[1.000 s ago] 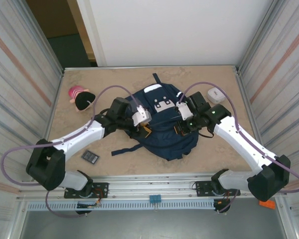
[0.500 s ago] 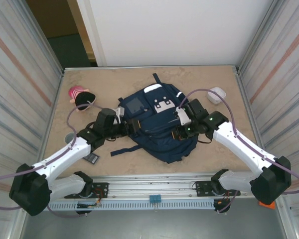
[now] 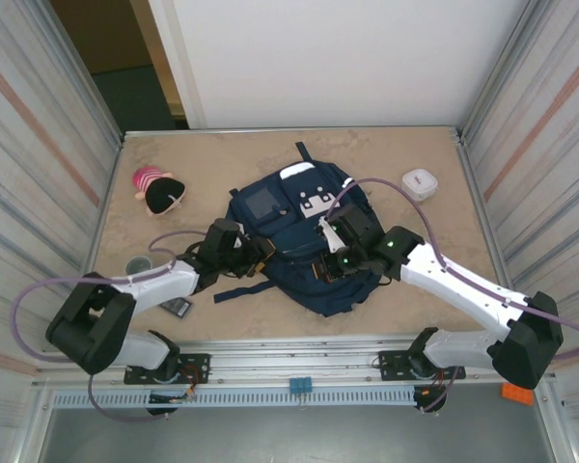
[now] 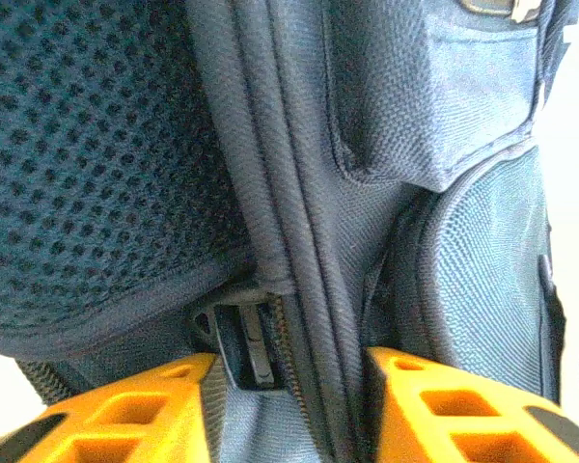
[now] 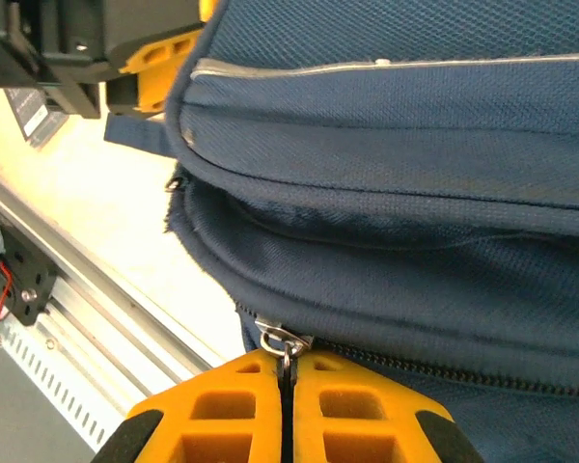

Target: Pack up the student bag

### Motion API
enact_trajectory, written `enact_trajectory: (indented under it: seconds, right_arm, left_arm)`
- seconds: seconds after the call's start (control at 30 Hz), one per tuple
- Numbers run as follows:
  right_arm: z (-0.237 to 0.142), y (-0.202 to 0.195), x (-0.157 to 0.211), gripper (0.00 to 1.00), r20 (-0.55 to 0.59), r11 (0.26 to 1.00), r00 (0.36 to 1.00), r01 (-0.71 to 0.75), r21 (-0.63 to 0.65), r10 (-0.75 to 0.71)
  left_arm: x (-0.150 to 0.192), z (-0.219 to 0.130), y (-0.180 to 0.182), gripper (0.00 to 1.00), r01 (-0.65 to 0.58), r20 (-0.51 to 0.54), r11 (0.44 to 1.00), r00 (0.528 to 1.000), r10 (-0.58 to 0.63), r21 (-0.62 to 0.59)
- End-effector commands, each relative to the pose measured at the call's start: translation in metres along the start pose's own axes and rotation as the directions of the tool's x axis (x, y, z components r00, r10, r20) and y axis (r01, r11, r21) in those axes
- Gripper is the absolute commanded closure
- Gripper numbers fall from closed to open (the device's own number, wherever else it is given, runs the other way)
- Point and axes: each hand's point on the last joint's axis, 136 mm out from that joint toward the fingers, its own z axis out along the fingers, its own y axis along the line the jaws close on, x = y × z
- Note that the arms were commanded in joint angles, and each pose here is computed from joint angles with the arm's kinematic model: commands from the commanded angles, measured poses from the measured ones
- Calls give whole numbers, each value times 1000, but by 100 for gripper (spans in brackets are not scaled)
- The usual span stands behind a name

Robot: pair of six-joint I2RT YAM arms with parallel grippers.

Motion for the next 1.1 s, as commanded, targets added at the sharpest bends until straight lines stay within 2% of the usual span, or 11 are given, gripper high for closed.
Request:
enact_trajectory:
  seconds: [0.0, 0.17, 0.23, 0.43, 0.5, 0.53, 0.6, 0.67, 0.77, 0.93, 1.07]
  right_arm:
    - [1, 7, -9, 100, 52, 1000, 999, -16, -15, 16]
    - [3, 17, -9, 100, 65, 999, 998, -18, -41, 21]
    - [6, 24, -10, 100, 74, 998, 997, -15, -56, 19]
    - [24, 28, -31, 100, 134, 998, 989, -60, -25, 63]
    - [25, 30, -47, 100, 192, 996, 978, -83, -33, 87]
    - [26, 30, -54, 100, 214, 995, 972, -93, -37, 99]
    - [29, 34, -63, 100, 233, 994, 967, -95, -59, 106]
    - [34, 38, -67, 100, 225, 993, 969, -88, -73, 102]
    - [43, 42, -65, 100, 192, 993, 977, -78, -87, 94]
    - [48, 45, -59, 100, 158, 993, 985, -60, -101, 75]
    - [49, 47, -57, 100, 147, 993, 987, -45, -109, 61]
  left_arm:
    - [-22, 5, -47, 69, -33, 61, 991, 998, 26, 129]
    - [-47, 4, -44, 95, -67, 85, 994, 995, 59, 90]
    - [-66, -5, -45, 99, -107, 114, 992, 989, 99, 64]
    - [-122, -26, -54, 100, -213, 167, 977, 963, 210, -2]
    - [-132, -32, -58, 90, -211, 173, 977, 963, 207, 4]
    - [-132, -35, -60, 79, -213, 174, 977, 962, 209, 7]
    - [-126, -42, -62, 64, -207, 168, 978, 965, 202, 12]
    - [-110, -50, -62, 52, -174, 139, 984, 976, 168, 39]
    - [-75, -57, -51, 40, -105, 96, 993, 990, 98, 61]
    - [-23, -61, -45, 35, -24, 61, 994, 998, 17, 106]
    - [-8, -55, -49, 39, -20, 64, 994, 998, 13, 111]
